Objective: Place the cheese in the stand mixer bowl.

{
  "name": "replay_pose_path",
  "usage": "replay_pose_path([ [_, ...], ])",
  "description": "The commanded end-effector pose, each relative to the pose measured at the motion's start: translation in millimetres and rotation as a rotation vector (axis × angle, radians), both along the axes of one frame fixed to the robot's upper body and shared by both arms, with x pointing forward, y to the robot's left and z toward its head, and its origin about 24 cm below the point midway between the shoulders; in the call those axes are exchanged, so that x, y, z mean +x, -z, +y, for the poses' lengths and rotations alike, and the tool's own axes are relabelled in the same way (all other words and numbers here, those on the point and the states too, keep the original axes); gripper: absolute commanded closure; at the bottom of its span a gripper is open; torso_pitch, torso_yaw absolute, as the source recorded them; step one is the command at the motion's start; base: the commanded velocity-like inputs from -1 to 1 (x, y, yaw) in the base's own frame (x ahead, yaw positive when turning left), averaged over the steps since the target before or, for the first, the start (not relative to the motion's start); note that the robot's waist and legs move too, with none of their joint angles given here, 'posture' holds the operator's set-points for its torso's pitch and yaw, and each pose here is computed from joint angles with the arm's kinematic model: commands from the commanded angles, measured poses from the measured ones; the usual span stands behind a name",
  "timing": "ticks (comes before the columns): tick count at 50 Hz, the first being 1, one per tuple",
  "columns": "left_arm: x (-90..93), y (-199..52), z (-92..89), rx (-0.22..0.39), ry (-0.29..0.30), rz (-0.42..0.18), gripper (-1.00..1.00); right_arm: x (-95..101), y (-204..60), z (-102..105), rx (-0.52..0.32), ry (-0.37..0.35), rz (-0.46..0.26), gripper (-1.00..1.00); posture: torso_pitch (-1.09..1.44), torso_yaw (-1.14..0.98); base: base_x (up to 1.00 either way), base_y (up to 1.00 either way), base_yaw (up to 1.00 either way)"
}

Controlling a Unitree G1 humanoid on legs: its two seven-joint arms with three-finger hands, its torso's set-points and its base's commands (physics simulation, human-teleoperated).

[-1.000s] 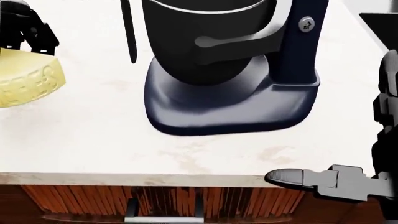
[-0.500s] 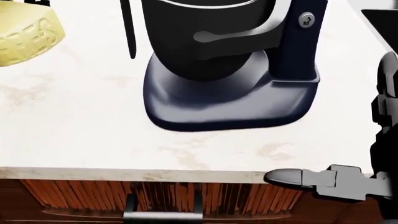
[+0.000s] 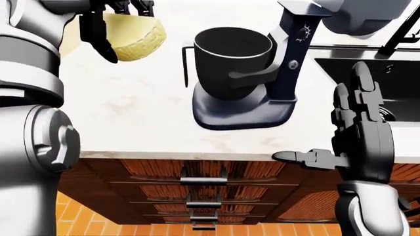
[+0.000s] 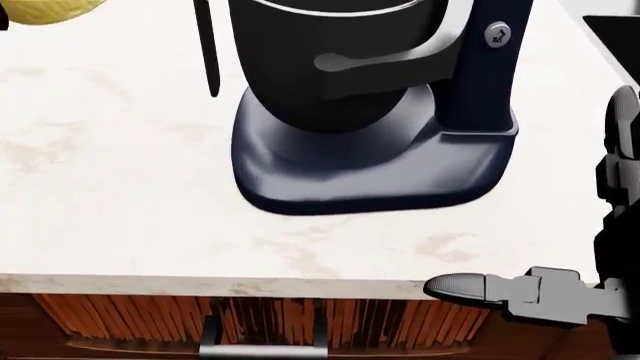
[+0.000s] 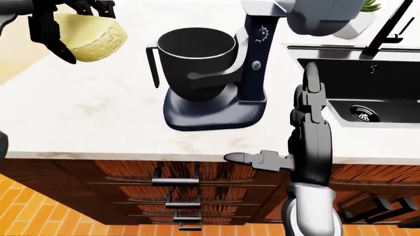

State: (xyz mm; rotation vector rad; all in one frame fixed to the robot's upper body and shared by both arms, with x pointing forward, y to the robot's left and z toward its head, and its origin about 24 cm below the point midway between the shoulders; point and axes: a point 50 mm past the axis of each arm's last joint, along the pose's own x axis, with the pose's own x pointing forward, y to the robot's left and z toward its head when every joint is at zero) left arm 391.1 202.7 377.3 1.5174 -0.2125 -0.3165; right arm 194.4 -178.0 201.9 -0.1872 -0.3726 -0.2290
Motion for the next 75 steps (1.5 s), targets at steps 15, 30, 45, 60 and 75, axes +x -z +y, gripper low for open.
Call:
replay_pose_path([
  [15, -12.2, -44.0, -24.9, -0.104, 0.088, -0.258, 1.00, -6.4, -10.9, 0.0, -0.018, 0.003, -0.075, -1.00, 0.00, 0.00, 0.00, 0.00, 0.00],
  [30, -14.6, -54.8, -42.8, -0.137, 0.133, -0.300, 1.00, -6.7, -11.9, -1.1, -0.019, 0.007, -0.079, -1.00, 0.00, 0.00, 0.00, 0.00, 0.00],
  [45, -10.4, -49.5, -69.1, -0.207, 0.206, -0.321, 1.00, -8.3, -12.6, -3.4, -0.019, 0.013, -0.085, -1.00, 0.00, 0.00, 0.00, 0.00, 0.00],
  [60, -10.9, -52.2, -80.3, -0.219, 0.223, -0.373, 1.00, -8.5, -12.3, -3.4, -0.018, 0.014, -0.086, -1.00, 0.00, 0.00, 0.00, 0.00, 0.00],
  [75, -14.5, -56.9, -98.2, -0.179, 0.265, -0.395, 1.00, -9.4, -13.2, -3.9, -0.016, 0.018, -0.089, -1.00, 0.00, 0.00, 0.00, 0.00, 0.00],
])
